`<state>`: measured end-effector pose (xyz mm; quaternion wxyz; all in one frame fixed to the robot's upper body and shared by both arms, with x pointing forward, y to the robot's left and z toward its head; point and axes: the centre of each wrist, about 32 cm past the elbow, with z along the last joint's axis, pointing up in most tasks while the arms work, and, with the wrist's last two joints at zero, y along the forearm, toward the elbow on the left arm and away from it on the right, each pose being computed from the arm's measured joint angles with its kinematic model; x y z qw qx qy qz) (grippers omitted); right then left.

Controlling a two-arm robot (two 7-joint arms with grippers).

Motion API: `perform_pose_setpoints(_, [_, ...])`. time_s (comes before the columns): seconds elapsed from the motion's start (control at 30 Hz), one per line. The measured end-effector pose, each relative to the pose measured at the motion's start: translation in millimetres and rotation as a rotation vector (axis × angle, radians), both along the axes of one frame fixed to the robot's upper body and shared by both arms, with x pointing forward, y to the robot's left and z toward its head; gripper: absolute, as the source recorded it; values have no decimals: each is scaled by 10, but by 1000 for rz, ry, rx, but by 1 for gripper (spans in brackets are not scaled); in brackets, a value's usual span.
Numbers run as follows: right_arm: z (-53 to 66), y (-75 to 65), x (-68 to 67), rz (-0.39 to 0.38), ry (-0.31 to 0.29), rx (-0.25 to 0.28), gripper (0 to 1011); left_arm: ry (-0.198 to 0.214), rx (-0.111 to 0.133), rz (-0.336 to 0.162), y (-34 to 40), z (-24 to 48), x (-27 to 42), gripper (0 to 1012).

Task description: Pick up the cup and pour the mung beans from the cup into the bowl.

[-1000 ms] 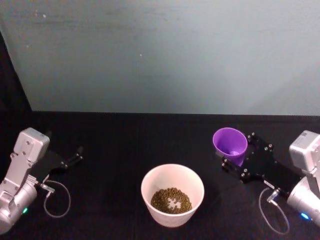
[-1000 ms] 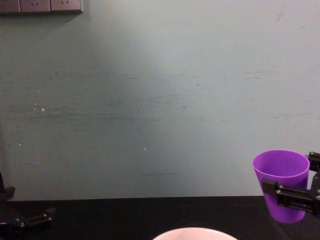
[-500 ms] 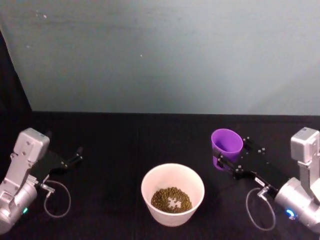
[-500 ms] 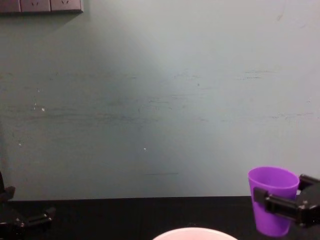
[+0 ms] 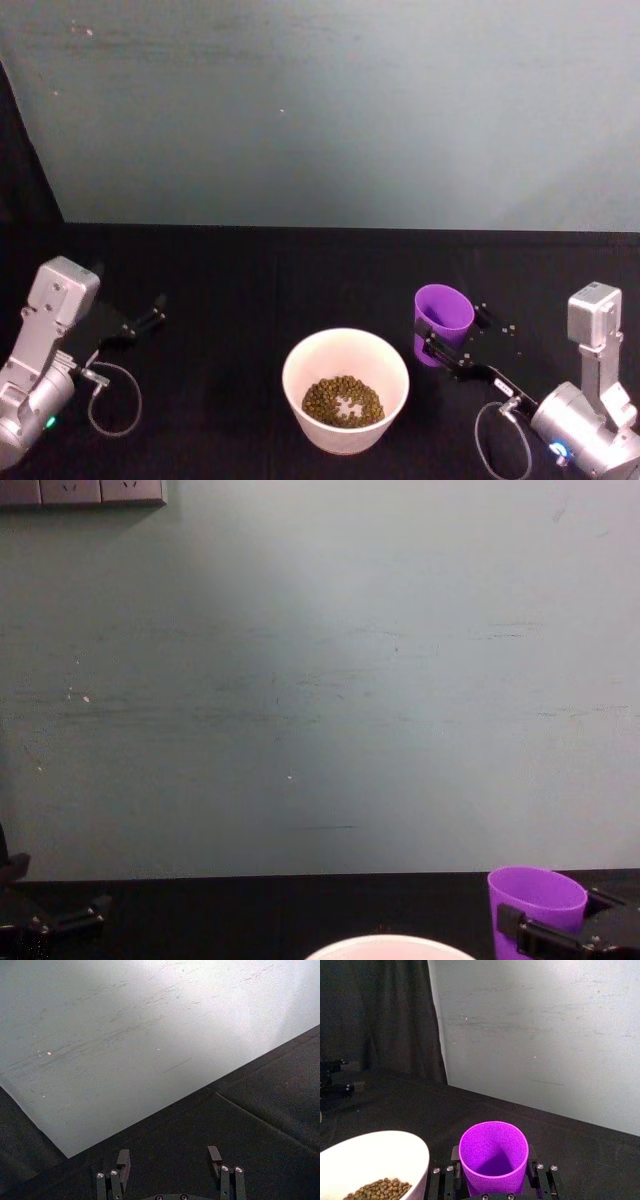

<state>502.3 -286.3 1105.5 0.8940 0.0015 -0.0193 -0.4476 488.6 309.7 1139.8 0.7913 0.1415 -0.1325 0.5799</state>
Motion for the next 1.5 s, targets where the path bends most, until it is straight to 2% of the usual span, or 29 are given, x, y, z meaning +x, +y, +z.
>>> perform_pose_setpoints(0.63, [-88, -28, 19, -1, 25, 5, 743, 0, 0, 0, 0, 0, 0, 1003])
perform_pose_setpoints(1.33, [-119, -44, 23, 6, 42, 9, 743, 0, 0, 0, 0, 0, 0, 1003])
perform_pose_setpoints(1.4, [-119, -44, 23, 7, 42, 9, 761, 0, 0, 0, 0, 0, 0, 1003])
perform_pose_setpoints(1.5, [-118, -44, 22, 6, 42, 9, 852, 0, 0, 0, 0, 0, 0, 1003])
